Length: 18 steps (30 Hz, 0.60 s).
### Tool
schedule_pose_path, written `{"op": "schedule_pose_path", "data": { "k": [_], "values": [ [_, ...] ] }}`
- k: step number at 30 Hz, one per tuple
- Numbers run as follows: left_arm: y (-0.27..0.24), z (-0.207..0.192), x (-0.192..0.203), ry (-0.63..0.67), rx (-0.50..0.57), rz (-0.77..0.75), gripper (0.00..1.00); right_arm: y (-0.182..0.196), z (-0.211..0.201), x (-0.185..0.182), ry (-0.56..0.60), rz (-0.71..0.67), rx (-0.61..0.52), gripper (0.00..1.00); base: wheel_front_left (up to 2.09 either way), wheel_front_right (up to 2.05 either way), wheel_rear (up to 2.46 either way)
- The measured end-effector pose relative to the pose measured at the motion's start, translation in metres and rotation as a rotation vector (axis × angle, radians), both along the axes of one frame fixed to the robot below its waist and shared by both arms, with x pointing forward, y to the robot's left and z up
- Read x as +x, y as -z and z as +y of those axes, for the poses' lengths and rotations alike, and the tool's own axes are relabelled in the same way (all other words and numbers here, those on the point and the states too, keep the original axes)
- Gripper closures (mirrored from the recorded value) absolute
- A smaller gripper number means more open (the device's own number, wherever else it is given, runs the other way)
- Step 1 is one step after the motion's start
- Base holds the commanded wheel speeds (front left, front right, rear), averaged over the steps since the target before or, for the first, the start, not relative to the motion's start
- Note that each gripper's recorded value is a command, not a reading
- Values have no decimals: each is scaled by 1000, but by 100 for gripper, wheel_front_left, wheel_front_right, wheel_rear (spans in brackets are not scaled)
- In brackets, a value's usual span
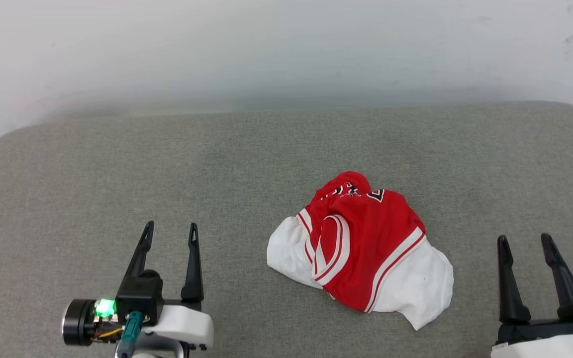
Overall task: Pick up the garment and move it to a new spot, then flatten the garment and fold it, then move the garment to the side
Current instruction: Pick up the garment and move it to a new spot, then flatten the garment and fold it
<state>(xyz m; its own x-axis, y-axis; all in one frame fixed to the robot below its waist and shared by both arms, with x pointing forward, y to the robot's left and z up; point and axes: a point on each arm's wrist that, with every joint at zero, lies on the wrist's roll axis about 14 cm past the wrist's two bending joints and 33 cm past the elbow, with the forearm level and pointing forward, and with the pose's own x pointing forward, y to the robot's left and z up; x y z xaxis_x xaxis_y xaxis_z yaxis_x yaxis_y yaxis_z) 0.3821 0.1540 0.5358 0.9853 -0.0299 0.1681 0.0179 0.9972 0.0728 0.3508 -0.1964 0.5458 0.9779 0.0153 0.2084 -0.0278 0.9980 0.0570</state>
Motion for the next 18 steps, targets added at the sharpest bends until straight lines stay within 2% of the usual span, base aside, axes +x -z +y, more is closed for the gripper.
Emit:
{"op": "schedule_pose_path", "data": {
  "k": [18],
  "values": [
    [15,4,-12,-9,-3,39,0,12,-1,-9,4,38,17,0,0,0,0]
  ]
}}
